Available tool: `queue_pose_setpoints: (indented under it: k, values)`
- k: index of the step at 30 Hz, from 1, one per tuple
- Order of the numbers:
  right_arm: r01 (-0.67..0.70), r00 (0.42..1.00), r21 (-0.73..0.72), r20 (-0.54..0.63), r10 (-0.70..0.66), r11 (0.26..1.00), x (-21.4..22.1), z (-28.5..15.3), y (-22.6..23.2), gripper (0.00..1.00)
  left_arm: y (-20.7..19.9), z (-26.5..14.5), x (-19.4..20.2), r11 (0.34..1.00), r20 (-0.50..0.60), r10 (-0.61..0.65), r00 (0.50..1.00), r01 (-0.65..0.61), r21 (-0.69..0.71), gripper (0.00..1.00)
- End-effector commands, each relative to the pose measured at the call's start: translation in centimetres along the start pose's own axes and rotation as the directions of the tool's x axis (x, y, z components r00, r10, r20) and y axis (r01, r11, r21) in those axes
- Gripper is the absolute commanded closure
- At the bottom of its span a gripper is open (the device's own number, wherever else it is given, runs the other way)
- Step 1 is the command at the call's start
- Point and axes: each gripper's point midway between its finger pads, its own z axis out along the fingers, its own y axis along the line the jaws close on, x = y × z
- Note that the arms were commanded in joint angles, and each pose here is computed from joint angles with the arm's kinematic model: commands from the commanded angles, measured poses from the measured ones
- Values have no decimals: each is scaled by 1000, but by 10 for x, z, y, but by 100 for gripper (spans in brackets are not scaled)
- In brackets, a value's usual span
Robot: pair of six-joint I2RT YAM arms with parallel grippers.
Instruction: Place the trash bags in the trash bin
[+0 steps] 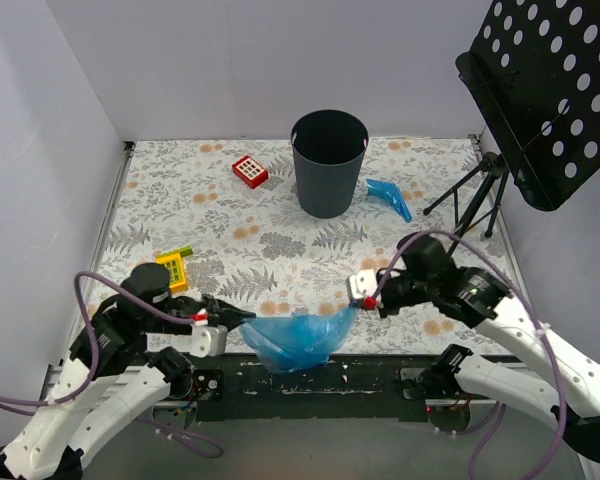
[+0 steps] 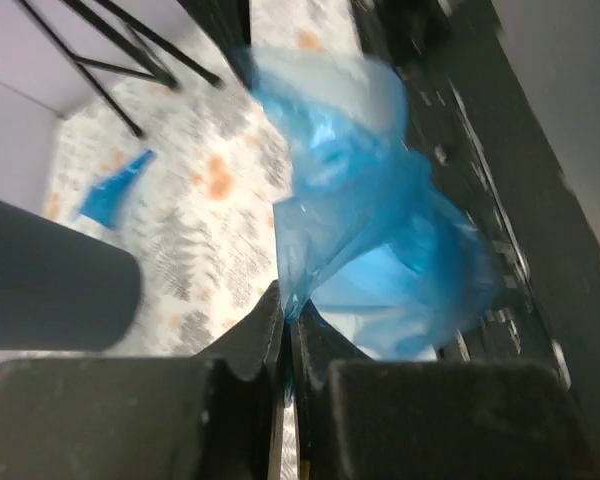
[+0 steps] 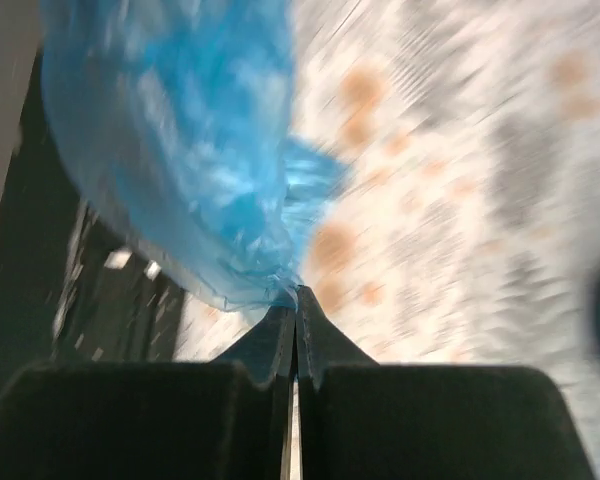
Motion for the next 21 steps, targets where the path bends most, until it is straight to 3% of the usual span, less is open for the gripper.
queue_pose_setpoints:
  k: [1,3,4,5,7,9,10,11,14,15,16,17,19,21]
  values:
    - [-119,975,195,211,77,974,-95,-44,-54,99,68,1,-34,931,61,-318,946,324,-171,100]
    - [-164,953,282,291,78,945,-122,-59,-79,99,104,1,-18,842,2,-465,885,442,-309,100]
    - [-174,939,363,341,43,915,-139,-69,-101,99,137,-5,-7,742,13,-543,840,487,-461,100]
    - [-215,929,449,367,41,867,-148,-79,-126,99,158,-10,-4,694,24,-558,830,482,-535,100]
    - [-257,926,598,377,16,759,-158,-99,-185,99,221,-41,14,504,36,-554,832,369,-781,100]
    - [-293,920,721,392,-22,628,-171,-133,-251,99,272,-86,29,313,42,-550,834,253,-915,100]
    - [-310,923,786,383,-28,535,-175,-155,-286,99,297,-116,37,205,70,-566,822,222,-953,100]
    - [-331,931,820,366,17,466,-164,-158,-332,99,319,-143,64,107,97,-621,778,206,-973,100]
    - [-403,904,848,426,8,343,-176,-197,-427,99,386,-246,80,-222,348,-609,712,267,-938,100]
    - [-404,887,862,451,-98,306,-212,-229,-445,99,413,-276,62,-284,414,-538,734,304,-909,100]
    - [-387,864,885,446,-234,260,-246,-259,-456,99,439,-320,3,-317,462,-374,804,357,-878,100]
    - [-371,817,901,431,-382,223,-280,-284,-454,99,459,-331,-26,-287,479,-279,832,403,-869,100]
    - [-330,654,934,331,-681,136,-360,-337,-405,99,481,-340,-124,-113,452,10,892,450,-886,100]
    - [-287,457,958,131,-880,-6,-405,-362,-330,99,470,-331,-204,86,408,266,873,400,-912,100]
